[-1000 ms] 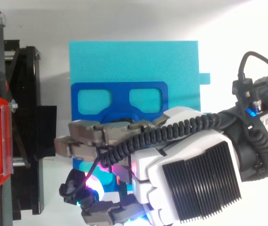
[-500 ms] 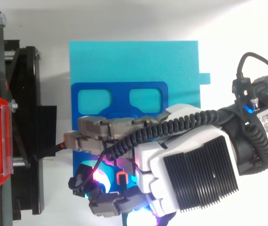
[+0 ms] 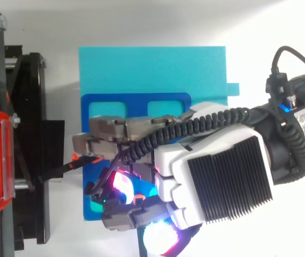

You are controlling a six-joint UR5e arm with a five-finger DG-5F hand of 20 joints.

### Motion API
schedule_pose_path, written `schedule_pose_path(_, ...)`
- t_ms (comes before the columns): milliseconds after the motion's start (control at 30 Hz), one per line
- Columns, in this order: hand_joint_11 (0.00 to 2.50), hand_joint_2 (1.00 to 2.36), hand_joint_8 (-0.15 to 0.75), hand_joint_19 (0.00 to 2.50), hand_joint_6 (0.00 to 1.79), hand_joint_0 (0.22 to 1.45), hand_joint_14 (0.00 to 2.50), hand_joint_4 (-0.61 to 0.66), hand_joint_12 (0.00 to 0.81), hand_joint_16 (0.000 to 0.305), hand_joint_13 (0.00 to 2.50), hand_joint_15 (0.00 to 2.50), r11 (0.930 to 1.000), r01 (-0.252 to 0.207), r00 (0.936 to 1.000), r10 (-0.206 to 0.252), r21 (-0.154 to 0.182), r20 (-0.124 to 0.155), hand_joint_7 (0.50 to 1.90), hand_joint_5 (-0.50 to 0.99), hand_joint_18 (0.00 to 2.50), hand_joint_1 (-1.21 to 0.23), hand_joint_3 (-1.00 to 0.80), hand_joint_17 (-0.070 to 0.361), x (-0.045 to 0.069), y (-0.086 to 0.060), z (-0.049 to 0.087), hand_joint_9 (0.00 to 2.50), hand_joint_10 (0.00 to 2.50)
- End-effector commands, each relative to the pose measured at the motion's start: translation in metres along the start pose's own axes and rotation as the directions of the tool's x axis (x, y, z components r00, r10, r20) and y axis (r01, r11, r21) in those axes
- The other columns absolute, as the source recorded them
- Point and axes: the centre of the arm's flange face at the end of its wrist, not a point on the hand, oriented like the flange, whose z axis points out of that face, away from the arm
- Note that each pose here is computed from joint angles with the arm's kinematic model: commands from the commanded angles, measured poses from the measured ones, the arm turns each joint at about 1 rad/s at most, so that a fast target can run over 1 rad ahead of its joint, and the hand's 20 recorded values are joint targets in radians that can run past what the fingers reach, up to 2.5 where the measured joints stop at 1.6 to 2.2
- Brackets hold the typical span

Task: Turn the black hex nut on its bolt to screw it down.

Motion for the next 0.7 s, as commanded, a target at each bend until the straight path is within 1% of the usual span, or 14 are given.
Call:
schedule_pose_path(0,0.31,1.0,0.287,0.47,0.5,0.52,0.01,-0.02,0.308,0.044,0.7,0.18,1.0,0.004,1.0,-0.004,0.003,0.007,1.4,0.04,0.61,-0.21,-0.5,0.099,0.0,-0.005,-0.002,1.15,0.01)
schedule_pose_path(100,0.31,1.0,0.287,0.48,0.5,0.52,0.01,-0.02,0.309,0.044,0.71,0.18,1.0,0.005,1.0,-0.005,0.002,0.006,1.4,0.04,0.61,-0.21,-0.5,0.099,0.002,-0.008,-0.005,1.16,0.01)
schedule_pose_path(300,0.33,1.0,0.289,0.48,0.5,0.52,0.01,-0.02,0.31,0.044,0.71,0.18,0.9999,0.009,0.9999,-0.009,0.005,0.01,1.4,0.04,0.6,-0.21,-0.5,0.1,0.005,-0.018,-0.011,1.17,0.01)
schedule_pose_path(400,0.32,1.0,0.294,0.47,0.5,0.52,0.01,-0.02,0.308,0.044,0.71,0.18,0.9998,0.015,0.9996,-0.016,0.009,0.021,1.4,0.04,0.61,-0.21,-0.5,0.1,0.005,-0.025,-0.014,1.17,0.01)
schedule_pose_path(433,0.33,1.0,0.294,0.47,0.5,0.52,0.01,-0.02,0.31,0.044,0.71,0.18,0.9998,0.018,0.9995,-0.018,0.003,0.026,1.4,0.04,0.61,-0.21,-0.5,0.1,0.007,-0.029,-0.018,1.17,0.01)
schedule_pose_path(500,0.33,1.0,0.291,0.47,0.5,0.52,0.01,-0.02,0.308,0.044,0.71,0.18,0.9998,0.018,0.9995,-0.018,-0.005,0.027,1.4,0.04,0.61,-0.21,-0.5,0.1,0.007,-0.031,-0.02,1.18,0.01)
schedule_pose_path(667,0.33,1.0,0.293,0.47,0.5,0.52,0.01,-0.01,0.308,0.044,0.71,0.18,0.9998,0.018,0.9995,-0.018,-0.006,0.026,1.39,0.04,0.61,-0.21,-0.5,0.1,0.009,-0.036,-0.024,1.18,0.01)
